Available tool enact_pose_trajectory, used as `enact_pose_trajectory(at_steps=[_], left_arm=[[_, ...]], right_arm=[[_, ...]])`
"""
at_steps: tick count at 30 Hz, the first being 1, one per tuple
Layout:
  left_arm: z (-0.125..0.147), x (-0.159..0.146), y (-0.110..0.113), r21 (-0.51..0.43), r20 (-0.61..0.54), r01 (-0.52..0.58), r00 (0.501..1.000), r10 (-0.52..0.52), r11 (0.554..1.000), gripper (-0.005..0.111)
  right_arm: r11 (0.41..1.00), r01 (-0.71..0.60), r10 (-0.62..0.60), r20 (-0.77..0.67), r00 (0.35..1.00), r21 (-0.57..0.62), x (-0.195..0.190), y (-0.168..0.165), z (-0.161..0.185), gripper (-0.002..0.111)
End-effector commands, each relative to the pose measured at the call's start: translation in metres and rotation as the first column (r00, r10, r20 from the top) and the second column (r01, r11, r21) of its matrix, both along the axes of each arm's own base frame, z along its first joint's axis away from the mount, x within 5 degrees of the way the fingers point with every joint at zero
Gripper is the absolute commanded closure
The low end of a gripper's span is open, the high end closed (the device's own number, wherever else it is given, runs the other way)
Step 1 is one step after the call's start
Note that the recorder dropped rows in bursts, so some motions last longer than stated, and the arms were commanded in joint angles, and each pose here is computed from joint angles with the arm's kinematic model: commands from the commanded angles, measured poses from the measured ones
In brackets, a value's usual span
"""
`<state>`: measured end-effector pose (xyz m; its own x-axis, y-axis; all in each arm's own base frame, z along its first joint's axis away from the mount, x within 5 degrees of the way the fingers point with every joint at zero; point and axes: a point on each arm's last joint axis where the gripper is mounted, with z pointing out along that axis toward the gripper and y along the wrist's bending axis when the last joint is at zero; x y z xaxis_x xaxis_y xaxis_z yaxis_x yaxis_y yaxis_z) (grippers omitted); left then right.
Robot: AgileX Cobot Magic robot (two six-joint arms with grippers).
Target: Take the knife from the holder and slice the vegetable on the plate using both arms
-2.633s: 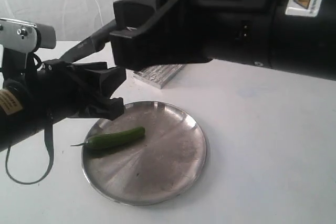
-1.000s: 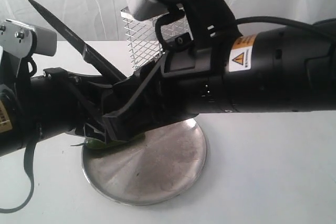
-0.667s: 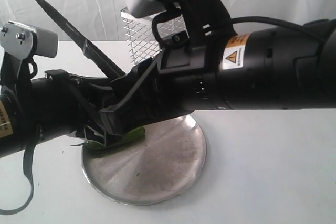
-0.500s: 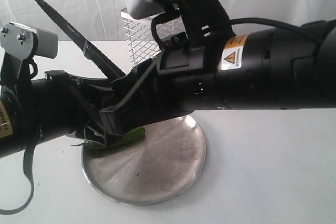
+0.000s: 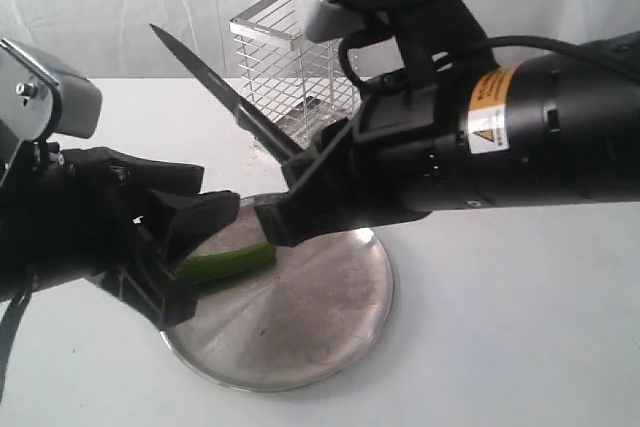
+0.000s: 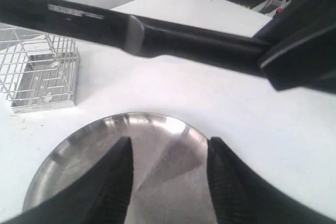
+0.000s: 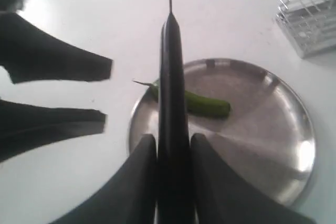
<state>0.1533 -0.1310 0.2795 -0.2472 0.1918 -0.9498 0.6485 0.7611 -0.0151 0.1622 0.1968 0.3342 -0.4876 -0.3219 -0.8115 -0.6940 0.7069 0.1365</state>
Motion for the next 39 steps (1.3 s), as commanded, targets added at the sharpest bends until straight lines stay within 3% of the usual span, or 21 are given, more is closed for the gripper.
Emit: enact_pose_trajectory(at_steps=[1, 3, 6, 11, 19, 24, 31, 39], left_arm=[[-0.007, -0.01, 0.01, 0.196, -0.046, 0.033, 0.999, -0.025, 0.98, 0.047], [-0.019, -0.009, 0.011, 0.287, -0.115, 0.055, 0.993, -0.022, 0.956, 0.046], [-0.029, -0.004, 0.006, 0.315, -0.152, 0.066, 0.988, -0.019, 0.947, 0.046], [-0.033, 0.006, -0.002, 0.305, -0.158, 0.063, 0.987, -0.015, 0.95, 0.046], [-0.027, 0.042, 0.004, 0.271, -0.192, -0.075, 0.973, 0.131, 0.96, 0.046], [-0.036, 0.054, -0.002, 0.284, -0.221, -0.077, 0.965, 0.143, 0.956, 0.047], [-0.057, 0.064, -0.009, 0.321, -0.276, -0.06, 0.949, 0.154, 0.945, 0.061], [-0.059, 0.07, -0.014, 0.262, -0.269, -0.088, 0.95, 0.16, 0.961, 0.052]], right_arm=[[0.991, 0.089, -0.093, -0.038, 0.995, -0.099, -0.001, -0.017, -0.003, 0.108], [0.984, 0.101, -0.117, -0.099, 0.988, -0.148, -0.005, -0.021, -0.016, 0.108], [0.975, 0.12, -0.155, -0.186, 0.97, -0.186, -0.007, -0.021, -0.045, 0.108], [0.969, 0.115, -0.17, -0.247, 0.954, -0.221, 0.006, -0.002, -0.084, 0.108], [0.961, 0.097, -0.175, -0.292, 0.94, -0.261, 0.024, 0.022, -0.129, 0.108], [0.963, 0.115, -0.187, -0.3, 0.936, -0.243, 0.03, 0.028, -0.141, 0.108], [0.952, 0.175, -0.247, -0.296, 0.923, -0.25, 0.042, 0.023, -0.149, 0.108], [0.952, 0.181, -0.253, -0.298, 0.921, -0.248, 0.042, 0.022, -0.149, 0.108]])
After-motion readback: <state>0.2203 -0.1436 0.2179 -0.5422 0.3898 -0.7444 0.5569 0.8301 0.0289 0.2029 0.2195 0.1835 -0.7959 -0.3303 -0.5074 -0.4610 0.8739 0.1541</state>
